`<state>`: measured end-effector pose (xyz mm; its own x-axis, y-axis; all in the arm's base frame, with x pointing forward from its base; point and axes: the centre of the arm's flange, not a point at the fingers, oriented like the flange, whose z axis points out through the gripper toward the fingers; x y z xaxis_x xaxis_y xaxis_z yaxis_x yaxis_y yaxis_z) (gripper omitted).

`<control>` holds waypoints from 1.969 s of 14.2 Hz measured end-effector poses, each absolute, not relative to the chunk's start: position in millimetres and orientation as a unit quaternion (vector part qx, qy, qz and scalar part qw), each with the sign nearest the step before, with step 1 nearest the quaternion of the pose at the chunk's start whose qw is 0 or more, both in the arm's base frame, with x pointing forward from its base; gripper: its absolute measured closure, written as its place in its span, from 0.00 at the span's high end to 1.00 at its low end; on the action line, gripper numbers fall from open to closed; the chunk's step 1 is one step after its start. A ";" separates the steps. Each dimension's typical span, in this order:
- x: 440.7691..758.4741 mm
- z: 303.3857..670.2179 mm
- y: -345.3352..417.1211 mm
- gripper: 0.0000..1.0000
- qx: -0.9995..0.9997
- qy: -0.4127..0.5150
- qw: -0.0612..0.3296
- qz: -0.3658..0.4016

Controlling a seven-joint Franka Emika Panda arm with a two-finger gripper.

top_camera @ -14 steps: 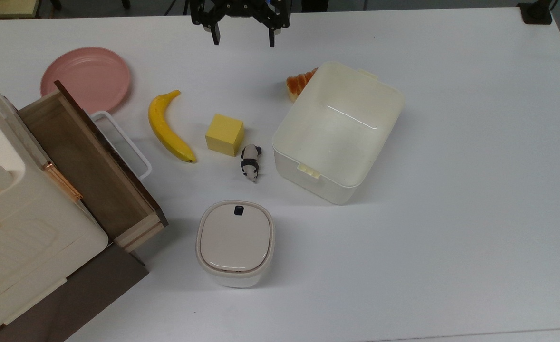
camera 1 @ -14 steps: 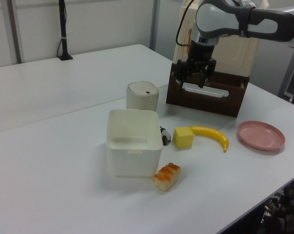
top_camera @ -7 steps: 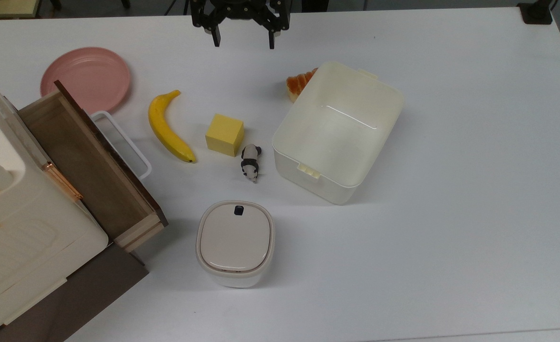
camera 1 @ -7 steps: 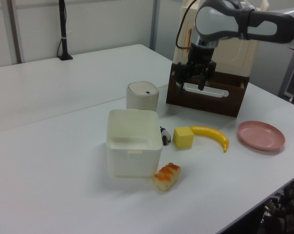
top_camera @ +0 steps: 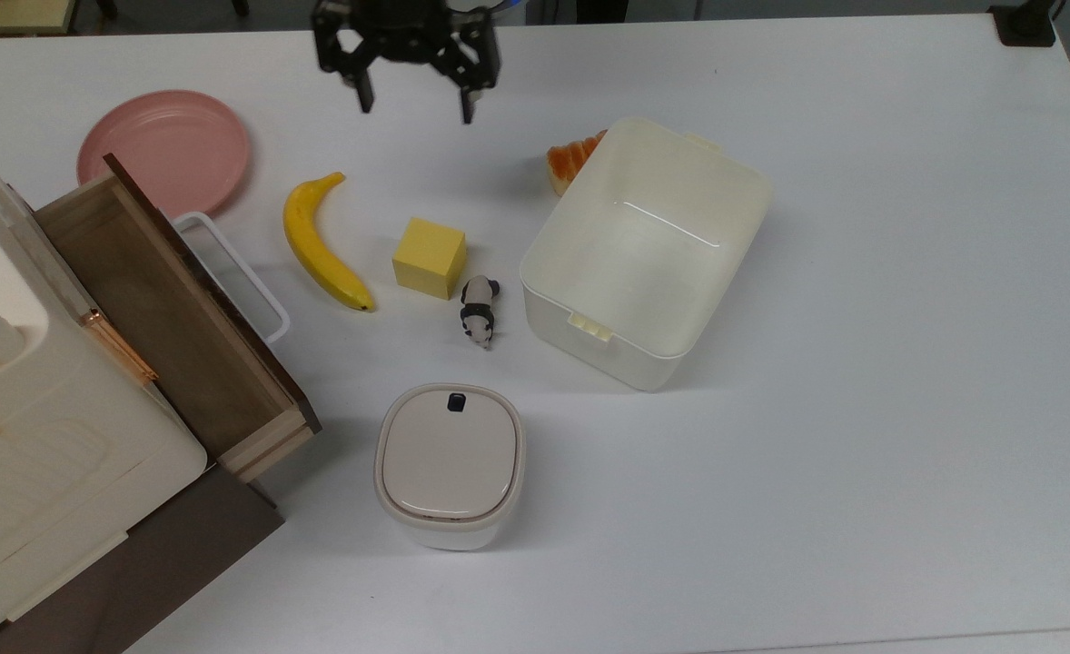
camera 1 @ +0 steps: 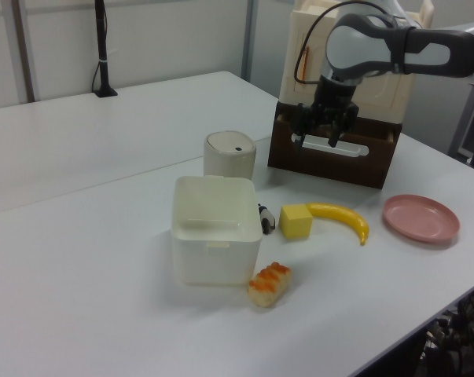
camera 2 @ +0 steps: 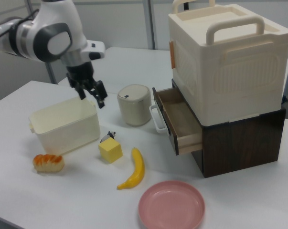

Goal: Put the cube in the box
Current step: 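Move the open gripper over the yellow cube and lower it, then close the gripper around the yellow cube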

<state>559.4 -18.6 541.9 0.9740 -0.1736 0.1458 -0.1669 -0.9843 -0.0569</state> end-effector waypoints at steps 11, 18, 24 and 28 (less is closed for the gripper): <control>561.5 443.1 -46.6 1.00 -0.992 0.113 0.019 -0.043; 579.2 398.5 -48.3 1.00 -0.990 0.136 0.021 -0.042; 586.6 367.8 -42.0 1.00 -0.986 0.165 0.022 -0.030; 590.3 361.6 -31.9 1.00 -0.984 0.174 0.024 -0.035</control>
<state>590.3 -31.9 361.6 0.9368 -0.3448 0.0601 -0.3415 -0.9380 -0.0590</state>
